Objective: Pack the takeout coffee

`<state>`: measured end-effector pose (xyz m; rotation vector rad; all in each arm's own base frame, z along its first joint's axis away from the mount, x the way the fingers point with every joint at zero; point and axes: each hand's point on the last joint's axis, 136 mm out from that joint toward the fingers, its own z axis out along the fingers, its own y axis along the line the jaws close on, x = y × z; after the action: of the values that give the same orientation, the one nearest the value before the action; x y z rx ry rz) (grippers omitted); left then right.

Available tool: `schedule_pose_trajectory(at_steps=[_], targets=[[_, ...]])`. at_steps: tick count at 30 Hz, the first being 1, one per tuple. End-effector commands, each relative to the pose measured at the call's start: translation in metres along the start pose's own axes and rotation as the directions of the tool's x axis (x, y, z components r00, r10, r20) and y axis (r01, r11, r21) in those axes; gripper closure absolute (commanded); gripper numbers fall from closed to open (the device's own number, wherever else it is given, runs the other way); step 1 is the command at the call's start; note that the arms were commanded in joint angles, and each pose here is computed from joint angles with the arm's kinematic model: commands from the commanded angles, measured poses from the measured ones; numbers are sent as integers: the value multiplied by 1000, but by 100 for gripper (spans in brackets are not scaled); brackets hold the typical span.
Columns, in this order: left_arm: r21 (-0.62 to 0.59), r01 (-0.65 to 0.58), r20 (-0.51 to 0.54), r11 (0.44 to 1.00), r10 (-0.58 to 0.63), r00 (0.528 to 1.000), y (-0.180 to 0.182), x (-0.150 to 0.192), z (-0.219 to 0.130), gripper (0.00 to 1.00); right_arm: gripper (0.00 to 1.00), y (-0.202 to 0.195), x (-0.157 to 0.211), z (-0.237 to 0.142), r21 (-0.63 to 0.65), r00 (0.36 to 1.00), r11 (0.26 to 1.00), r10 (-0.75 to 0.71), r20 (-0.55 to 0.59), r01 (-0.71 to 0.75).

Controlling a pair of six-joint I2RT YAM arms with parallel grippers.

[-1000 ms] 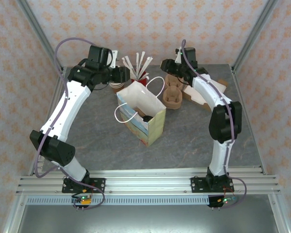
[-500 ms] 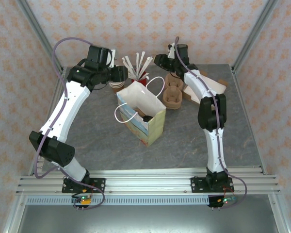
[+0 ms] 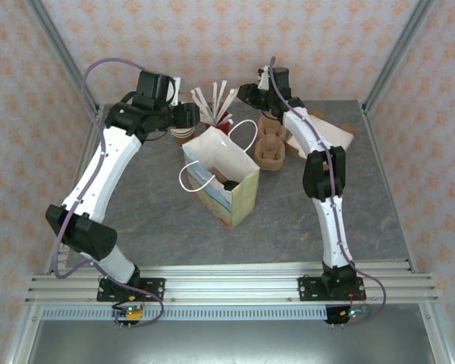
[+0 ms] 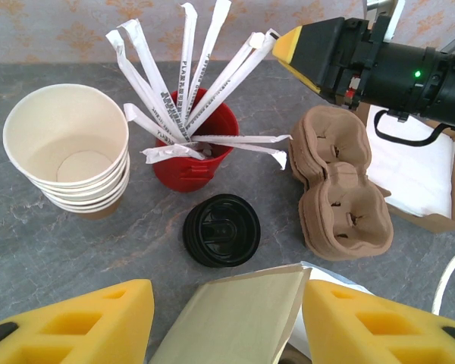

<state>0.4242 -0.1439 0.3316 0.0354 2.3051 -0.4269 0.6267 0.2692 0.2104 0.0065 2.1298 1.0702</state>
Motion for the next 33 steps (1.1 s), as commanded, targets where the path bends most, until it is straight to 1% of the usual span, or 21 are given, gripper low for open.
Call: schedule_pose_trajectory(at_steps=[1, 16, 23, 25, 29, 33], targets=[[-16, -18, 24, 1000, 19, 1000, 3, -8, -6, 45, 70, 14, -4, 4, -44, 1000, 999, -7, 0, 7], [-27, -26, 3, 999, 26, 1000, 8, -3, -1, 45, 70, 17, -7, 18, -107, 1000, 994, 18, 7, -18], [-27, -29, -3, 999, 29, 1000, 9, -2, 1, 45, 79, 18, -13, 21, -116, 999, 993, 19, 26, -16], [-26, -29, -4, 999, 29, 1000, 9, -2, 1, 45, 79, 19, -13, 22, -125, 999, 992, 22, 28, -18], [-29, -32, -9, 999, 31, 999, 10, -1, 2, 45, 76, 21, -15, 24, -148, 999, 989, 32, 34, -26], [-29, -33, -12, 999, 32, 999, 10, 0, 2, 45, 77, 21, -17, 26, -148, 998, 989, 34, 45, -27]])
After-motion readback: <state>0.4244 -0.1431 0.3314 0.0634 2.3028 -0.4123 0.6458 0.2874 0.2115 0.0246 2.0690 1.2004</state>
